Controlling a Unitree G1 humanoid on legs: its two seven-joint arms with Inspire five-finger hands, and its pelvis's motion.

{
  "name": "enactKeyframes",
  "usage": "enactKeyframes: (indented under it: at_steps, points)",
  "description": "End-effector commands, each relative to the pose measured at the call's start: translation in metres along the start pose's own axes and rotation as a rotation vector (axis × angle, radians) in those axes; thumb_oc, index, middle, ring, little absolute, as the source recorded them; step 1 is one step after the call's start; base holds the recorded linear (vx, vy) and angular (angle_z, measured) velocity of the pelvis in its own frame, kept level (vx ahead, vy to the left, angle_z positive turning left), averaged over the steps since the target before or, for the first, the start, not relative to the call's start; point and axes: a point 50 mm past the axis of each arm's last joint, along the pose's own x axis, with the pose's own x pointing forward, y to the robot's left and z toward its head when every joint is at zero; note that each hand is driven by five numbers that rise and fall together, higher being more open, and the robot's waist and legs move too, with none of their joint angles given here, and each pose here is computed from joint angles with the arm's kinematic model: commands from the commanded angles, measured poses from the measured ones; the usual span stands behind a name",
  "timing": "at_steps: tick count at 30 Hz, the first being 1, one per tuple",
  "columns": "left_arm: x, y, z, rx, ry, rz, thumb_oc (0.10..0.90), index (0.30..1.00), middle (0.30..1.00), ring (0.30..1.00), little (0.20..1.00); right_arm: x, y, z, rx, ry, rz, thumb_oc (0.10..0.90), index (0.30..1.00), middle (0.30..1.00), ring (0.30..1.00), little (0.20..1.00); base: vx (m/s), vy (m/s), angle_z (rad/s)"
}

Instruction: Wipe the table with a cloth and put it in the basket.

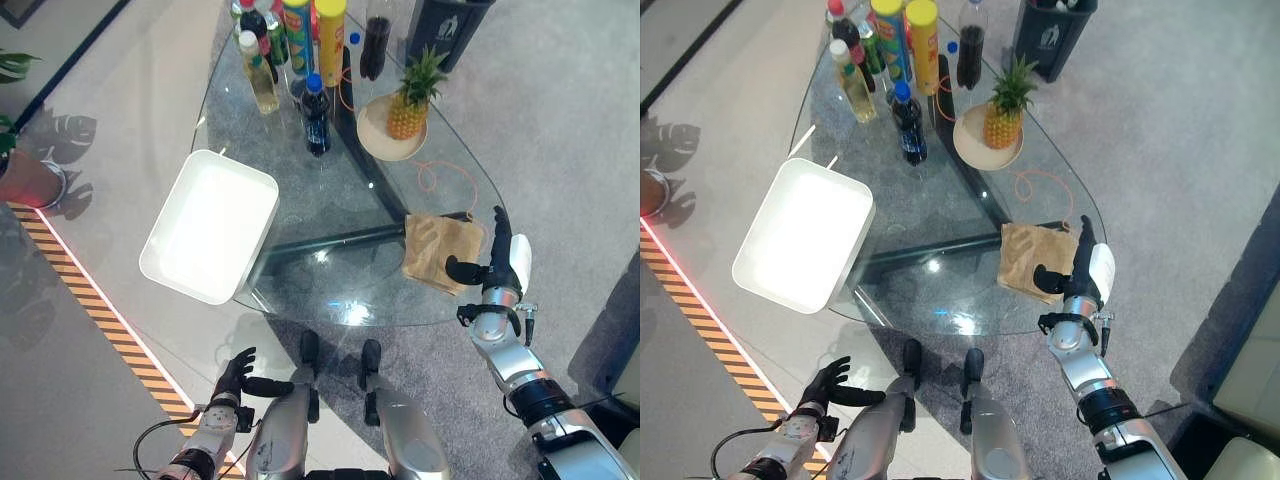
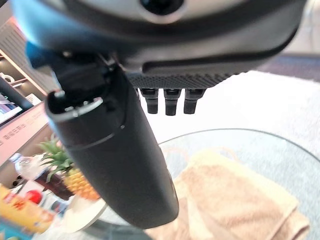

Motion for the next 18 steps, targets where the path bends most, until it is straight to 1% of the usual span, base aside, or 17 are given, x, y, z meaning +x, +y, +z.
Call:
enactKeyframes:
  at_steps: [1,3,6,10,18]
  points:
    - [-0.003,0.006,-0.003,-0.024,-0.019,0.048,0.800,0.900,0.900,0.900,0.900,0.026,-0.049,0.027,0.088,-0.074,-0.289,0.800,0.900,0.900,0.900,0.900,-0.04,0.011,-0.07]
    - [-0.002,0.006,0.003,-0.061,-0.031,0.065,0.800,0.900,0.900,0.900,0.900,0.033,-0.055,0.028,0.126,-0.026,-0.368,0.800,0.900,0.900,0.900,0.900,0.00,0.000,0.00]
    - [0.001,0.002,0.013,-0.054,-0.055,0.055,0.800,0.900,0.900,0.900,0.900,0.040,-0.058,0.033,0.160,0.007,-0.405,0.800,0.900,0.900,0.900,0.900,-0.01,0.017,0.01]
    - [0.003,-0.005,0.024,-0.047,-0.091,0.030,0.800,0.900,0.900,0.900,0.900,0.047,-0.060,0.039,0.179,0.036,-0.426,0.800,0.900,0.900,0.900,0.900,0.00,0.008,-0.01]
    - [0.003,-0.015,0.041,-0.060,-0.153,0.004,0.800,0.900,0.900,0.900,0.900,0.055,-0.061,0.047,0.251,0.078,-0.392,0.800,0.900,0.900,0.900,0.900,0.01,0.012,0.00]
